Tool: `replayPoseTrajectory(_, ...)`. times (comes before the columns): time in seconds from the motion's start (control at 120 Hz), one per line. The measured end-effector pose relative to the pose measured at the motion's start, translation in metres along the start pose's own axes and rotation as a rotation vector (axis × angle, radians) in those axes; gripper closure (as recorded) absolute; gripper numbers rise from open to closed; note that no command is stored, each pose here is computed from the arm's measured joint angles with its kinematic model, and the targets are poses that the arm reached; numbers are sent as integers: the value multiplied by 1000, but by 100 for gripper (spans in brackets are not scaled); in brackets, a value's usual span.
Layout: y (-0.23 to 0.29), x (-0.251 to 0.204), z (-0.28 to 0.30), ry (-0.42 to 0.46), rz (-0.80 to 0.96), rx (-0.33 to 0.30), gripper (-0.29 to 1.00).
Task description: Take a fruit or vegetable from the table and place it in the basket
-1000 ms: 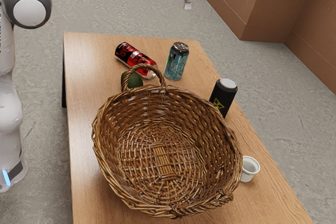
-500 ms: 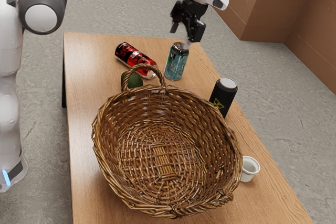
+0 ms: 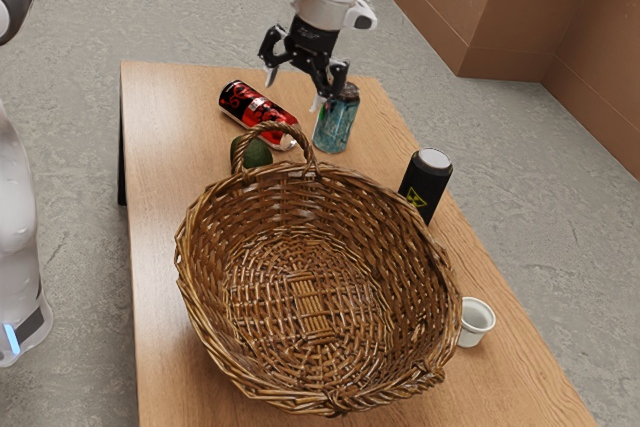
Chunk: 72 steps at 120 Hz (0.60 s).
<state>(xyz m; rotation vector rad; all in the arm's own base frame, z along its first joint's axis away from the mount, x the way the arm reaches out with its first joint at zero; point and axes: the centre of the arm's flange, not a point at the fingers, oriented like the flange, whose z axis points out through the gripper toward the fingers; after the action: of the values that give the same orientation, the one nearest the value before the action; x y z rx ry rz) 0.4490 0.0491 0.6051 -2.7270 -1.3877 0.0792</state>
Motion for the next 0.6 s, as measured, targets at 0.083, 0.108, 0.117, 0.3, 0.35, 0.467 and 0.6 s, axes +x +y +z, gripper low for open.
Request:
replayPoseTrajectory(0.083,-5,-17,21,-24,-85,-6,0)
replayPoseTrajectory(0.108,-5,-19,28,-34,-109,-4,0)
replayPoseTrajectory(0.117,-5,-20,30,-38,-117,-3,0)
replayPoseTrajectory(0.3,-2,-20,71,-83,-285,-12,0)
replayPoseTrajectory(0.35,-1,-20,84,-96,-324,-14,0)
replayPoseTrajectory(0.467,3,-21,107,-105,-404,-37,0)
replayPoseTrajectory(0.6,7,-21,125,-103,-480,-65,0)
